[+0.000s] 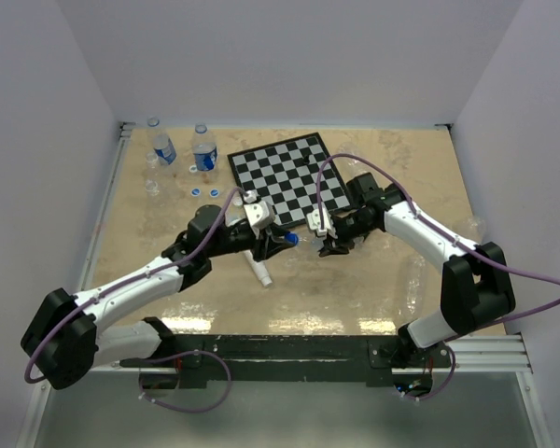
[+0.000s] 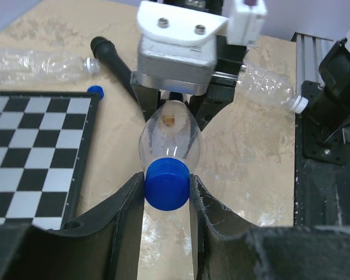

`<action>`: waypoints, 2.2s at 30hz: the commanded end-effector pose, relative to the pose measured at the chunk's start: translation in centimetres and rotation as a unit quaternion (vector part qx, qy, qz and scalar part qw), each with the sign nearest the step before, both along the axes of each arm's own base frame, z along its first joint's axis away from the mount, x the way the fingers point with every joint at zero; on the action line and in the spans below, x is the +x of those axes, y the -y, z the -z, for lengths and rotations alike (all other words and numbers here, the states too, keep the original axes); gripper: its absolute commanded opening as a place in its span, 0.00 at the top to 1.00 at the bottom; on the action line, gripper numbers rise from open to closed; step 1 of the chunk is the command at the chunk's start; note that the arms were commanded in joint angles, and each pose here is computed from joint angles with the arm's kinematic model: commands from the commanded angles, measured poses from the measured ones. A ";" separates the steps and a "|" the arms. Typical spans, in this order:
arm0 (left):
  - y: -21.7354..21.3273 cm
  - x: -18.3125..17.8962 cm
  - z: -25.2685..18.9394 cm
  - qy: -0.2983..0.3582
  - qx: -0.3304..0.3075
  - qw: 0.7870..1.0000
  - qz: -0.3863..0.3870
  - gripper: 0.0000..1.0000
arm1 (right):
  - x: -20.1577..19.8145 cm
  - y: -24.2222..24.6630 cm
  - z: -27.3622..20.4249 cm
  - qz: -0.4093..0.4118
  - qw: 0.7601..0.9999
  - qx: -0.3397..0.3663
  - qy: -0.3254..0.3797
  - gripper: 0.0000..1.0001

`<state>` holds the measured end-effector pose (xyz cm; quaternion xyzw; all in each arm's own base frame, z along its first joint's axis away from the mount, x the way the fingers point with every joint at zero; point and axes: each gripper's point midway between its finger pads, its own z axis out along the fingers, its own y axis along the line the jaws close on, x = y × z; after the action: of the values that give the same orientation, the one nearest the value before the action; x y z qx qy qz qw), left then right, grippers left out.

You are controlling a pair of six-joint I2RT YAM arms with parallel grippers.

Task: Unscrew the bottle caps
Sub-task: Unscrew the bottle cap from the plastic bottle.

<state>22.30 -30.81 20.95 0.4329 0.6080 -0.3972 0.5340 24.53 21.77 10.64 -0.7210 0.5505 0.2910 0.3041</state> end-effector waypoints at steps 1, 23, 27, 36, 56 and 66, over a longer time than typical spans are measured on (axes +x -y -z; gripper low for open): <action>-0.1 3.2 -3.5 -0.067 -0.056 0.993 -0.081 1.00 | -0.2 -0.5 -0.8 -0.011 1.000 0.006 0.009 0.92; -0.8 5.4 -1.5 -0.440 -0.129 0.845 -0.275 0.84 | 0.6 -1.0 -1.6 0.017 1.000 0.020 0.006 0.93; -0.7 5.2 -0.9 -0.432 -0.114 0.854 -0.266 0.39 | 0.6 -1.1 -1.6 0.015 1.000 0.021 0.005 0.93; -2.6 3.0 -5.9 -0.219 -0.084 0.955 -0.181 0.07 | 0.4 -1.1 -2.1 0.011 1.000 0.024 0.004 0.93; -2.2 -1.5 -3.5 0.184 0.014 0.981 0.050 0.01 | -0.5 -1.3 -2.3 -0.016 0.999 0.037 -0.007 0.92; -1.2 -1.1 -2.3 0.154 0.009 0.986 0.062 0.18 | -0.5 -1.4 -1.5 -0.019 0.999 0.032 -0.018 0.92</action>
<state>21.14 -28.89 21.88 0.5245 0.5269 -0.3438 0.5736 23.71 22.42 11.07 -0.7140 0.5488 0.3156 0.2989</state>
